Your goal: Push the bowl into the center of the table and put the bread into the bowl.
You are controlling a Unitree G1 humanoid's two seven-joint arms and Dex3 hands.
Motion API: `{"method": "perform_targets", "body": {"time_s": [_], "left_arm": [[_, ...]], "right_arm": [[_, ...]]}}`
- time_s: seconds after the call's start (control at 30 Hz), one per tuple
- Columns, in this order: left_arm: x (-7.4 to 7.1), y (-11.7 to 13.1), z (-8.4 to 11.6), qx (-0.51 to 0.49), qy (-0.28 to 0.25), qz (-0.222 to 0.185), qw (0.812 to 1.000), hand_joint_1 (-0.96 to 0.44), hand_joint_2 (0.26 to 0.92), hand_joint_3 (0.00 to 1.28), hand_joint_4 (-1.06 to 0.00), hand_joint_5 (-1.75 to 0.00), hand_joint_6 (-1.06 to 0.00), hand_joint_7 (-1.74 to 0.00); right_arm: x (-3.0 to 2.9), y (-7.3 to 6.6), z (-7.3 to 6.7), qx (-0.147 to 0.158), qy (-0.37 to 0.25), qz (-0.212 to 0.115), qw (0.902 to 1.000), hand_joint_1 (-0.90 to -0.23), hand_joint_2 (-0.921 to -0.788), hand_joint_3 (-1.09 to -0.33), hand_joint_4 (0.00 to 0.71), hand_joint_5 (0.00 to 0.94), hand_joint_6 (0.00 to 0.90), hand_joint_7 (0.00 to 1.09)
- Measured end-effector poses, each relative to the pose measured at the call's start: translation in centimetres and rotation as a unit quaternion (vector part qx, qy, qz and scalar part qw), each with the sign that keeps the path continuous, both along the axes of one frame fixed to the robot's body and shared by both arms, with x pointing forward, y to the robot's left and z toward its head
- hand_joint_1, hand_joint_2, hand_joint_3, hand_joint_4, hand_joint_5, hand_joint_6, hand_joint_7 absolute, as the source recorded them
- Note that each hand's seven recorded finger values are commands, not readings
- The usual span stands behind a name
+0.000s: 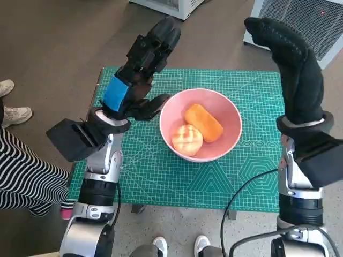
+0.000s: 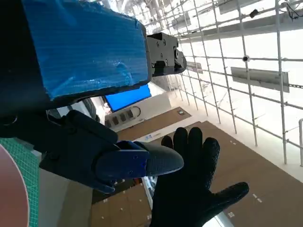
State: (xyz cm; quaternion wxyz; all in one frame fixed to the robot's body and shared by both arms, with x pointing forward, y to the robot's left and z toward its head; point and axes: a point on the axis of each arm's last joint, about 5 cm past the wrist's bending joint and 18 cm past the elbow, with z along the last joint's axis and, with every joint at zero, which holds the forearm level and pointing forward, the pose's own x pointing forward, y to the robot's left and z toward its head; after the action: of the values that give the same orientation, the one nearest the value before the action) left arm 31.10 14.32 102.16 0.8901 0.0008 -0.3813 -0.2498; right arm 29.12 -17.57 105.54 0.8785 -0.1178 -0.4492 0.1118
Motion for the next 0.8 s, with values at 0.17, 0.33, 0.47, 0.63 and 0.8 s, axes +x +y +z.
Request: {"method": "perform_targets", "body": {"time_s": [0.17, 0.33, 0.47, 0.63, 0.8], "left_arm": [[-0.01, -0.01, -0.01, 0.002, 0.000, 0.003, 1.000, -0.74, 0.921, 0.42, -0.07, -0.01, 0.00, -0.30], [-0.02, -0.01, -0.07, 0.003, 0.001, 0.004, 1.000, -0.75, 0.921, 0.41, -0.08, -0.01, 0.00, -0.30], [-0.04, 0.00, -0.13, 0.004, 0.002, 0.004, 1.000, -0.75, 0.921, 0.41, -0.08, -0.01, 0.00, -0.30], [-0.05, 0.00, -0.19, 0.004, 0.003, 0.004, 1.000, -0.74, 0.921, 0.41, -0.07, -0.01, 0.00, -0.30], [-0.05, -0.01, -0.20, 0.004, 0.003, 0.004, 1.000, -0.73, 0.921, 0.42, -0.07, -0.01, 0.00, -0.30]], "right_arm": [[0.03, -0.02, -0.07, 0.000, 0.001, 0.000, 1.0000, -0.756, -0.921, -0.804, 0.151, 0.000, -0.001, 0.53], [0.05, -0.04, -0.13, 0.000, 0.002, -0.001, 1.0000, -0.755, -0.921, -0.804, 0.151, 0.000, -0.001, 0.53], [0.06, -0.05, -0.16, 0.000, 0.003, -0.001, 1.0000, -0.755, -0.921, -0.804, 0.152, 0.000, -0.001, 0.52], [0.05, -0.06, -0.20, 0.001, 0.003, -0.001, 1.0000, -0.755, -0.921, -0.803, 0.152, 0.000, -0.001, 0.52], [0.04, -0.08, -0.26, 0.001, 0.004, -0.001, 1.0000, -0.755, -0.921, -0.803, 0.152, 0.000, -0.001, 0.52]]}}
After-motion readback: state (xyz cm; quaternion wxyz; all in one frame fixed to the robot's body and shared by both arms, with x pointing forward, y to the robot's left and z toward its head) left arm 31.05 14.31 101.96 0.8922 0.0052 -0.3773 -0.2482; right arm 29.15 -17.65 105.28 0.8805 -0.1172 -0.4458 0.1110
